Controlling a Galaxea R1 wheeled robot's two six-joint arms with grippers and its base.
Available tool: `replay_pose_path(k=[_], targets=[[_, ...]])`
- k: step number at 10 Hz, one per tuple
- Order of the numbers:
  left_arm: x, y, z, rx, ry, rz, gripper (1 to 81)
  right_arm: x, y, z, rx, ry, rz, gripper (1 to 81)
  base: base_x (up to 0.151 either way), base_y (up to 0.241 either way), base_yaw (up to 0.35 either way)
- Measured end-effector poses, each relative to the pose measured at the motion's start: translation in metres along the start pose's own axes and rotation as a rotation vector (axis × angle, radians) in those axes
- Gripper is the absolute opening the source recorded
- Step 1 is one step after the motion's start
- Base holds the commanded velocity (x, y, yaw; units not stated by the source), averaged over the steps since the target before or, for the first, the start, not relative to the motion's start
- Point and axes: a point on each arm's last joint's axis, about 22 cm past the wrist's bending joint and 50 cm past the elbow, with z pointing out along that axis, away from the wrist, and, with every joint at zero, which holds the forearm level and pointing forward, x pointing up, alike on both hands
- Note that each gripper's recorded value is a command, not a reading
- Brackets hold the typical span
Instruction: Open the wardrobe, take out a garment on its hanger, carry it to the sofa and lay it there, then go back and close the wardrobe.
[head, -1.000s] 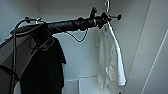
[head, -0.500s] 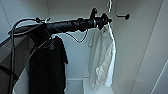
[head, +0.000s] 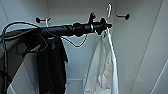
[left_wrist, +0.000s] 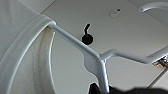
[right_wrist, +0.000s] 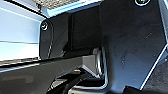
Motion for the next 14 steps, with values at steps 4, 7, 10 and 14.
replay_pose_path(k=[4, 7, 10, 14], targets=[[-0.02, -0.027, -0.034, -0.027, -0.009, -0.071, 1.0, 0.01, -0.002, 0.0, 0.009, 0.017, -0.003, 81.1, -0.051, 0.0, 0.0], [-0.035, -0.024, -0.035, -0.048, -0.027, -0.082, 1.0, 0.0, -0.001, 0.0, 0.009, 0.008, 0.001, 81.1, -0.075, 0.0, 0.0], [-0.042, -0.024, -0.035, -0.05, -0.038, -0.089, 1.0, 0.002, -0.002, 0.0, 0.01, 0.012, 0.0, 81.1, -0.081, 0.0, 0.0], [-0.064, -0.027, -0.036, -0.059, -0.073, -0.109, 1.0, 0.0, -0.001, 0.0, 0.009, 0.011, 0.001, 81.1, -0.091, 0.0, 0.0]])
